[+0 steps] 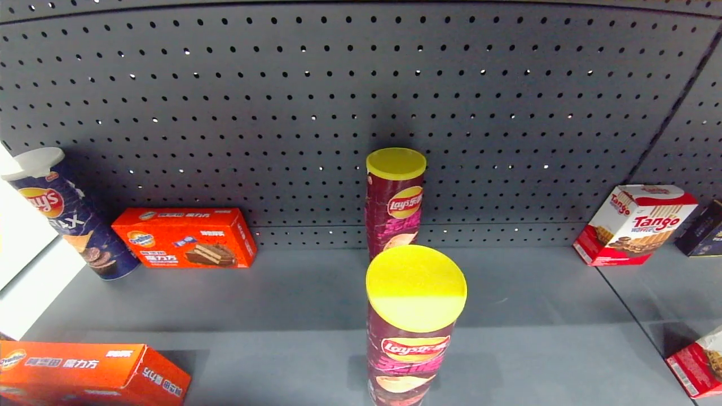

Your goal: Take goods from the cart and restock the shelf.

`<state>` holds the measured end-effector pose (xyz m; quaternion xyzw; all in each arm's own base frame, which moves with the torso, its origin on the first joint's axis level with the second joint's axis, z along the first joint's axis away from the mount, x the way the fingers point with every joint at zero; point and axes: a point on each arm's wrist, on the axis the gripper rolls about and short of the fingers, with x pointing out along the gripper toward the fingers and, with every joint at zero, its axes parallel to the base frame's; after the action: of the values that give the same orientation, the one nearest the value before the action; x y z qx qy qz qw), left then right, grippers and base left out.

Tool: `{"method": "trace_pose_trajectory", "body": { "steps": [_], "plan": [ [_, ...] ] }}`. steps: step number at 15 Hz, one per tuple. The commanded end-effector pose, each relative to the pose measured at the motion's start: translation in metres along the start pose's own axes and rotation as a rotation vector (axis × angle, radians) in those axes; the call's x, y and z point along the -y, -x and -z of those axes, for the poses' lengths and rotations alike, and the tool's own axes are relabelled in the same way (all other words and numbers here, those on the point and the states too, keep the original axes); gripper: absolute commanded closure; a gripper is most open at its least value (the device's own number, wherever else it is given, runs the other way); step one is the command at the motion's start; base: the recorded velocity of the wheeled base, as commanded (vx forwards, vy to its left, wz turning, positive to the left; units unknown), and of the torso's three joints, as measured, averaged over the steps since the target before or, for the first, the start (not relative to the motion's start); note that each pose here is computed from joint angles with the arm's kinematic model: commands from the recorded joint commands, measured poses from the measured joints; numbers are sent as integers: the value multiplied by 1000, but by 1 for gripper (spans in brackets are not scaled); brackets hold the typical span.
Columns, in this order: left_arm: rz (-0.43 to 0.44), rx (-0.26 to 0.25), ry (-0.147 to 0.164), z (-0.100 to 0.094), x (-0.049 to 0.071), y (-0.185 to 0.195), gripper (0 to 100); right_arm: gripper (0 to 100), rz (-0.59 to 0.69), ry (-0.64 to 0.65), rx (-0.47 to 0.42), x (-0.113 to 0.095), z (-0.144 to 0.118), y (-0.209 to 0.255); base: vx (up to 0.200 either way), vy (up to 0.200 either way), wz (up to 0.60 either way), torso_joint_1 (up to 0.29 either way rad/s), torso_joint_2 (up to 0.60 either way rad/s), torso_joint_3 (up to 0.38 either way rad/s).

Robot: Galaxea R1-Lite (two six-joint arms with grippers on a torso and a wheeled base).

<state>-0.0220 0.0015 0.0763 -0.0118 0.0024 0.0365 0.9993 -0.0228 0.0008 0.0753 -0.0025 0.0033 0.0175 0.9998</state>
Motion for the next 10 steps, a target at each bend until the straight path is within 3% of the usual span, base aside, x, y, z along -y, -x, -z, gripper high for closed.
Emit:
{"method": "trace_pose_trajectory", "body": {
  "steps": [1, 3, 4, 10],
  "plan": [
    [1, 1, 1, 0, 0, 0, 0, 0, 0, 1, -1, 0, 0, 0, 0, 0, 0, 0, 0, 0],
    [1, 1, 1, 0, 0, 0, 0, 0, 0, 1, -1, 0, 0, 0, 0, 0, 0, 0, 0, 0],
    [1, 1, 1, 0, 0, 0, 0, 0, 1, 1, -1, 0, 0, 0, -200, 0, 0, 2, 2, -2],
    [4, 1, -2, 0, 0, 0, 0, 0, 1, -1, -1, 0, 0, 0, 0, 0, 0, 0, 0, 0]
  ]
}}
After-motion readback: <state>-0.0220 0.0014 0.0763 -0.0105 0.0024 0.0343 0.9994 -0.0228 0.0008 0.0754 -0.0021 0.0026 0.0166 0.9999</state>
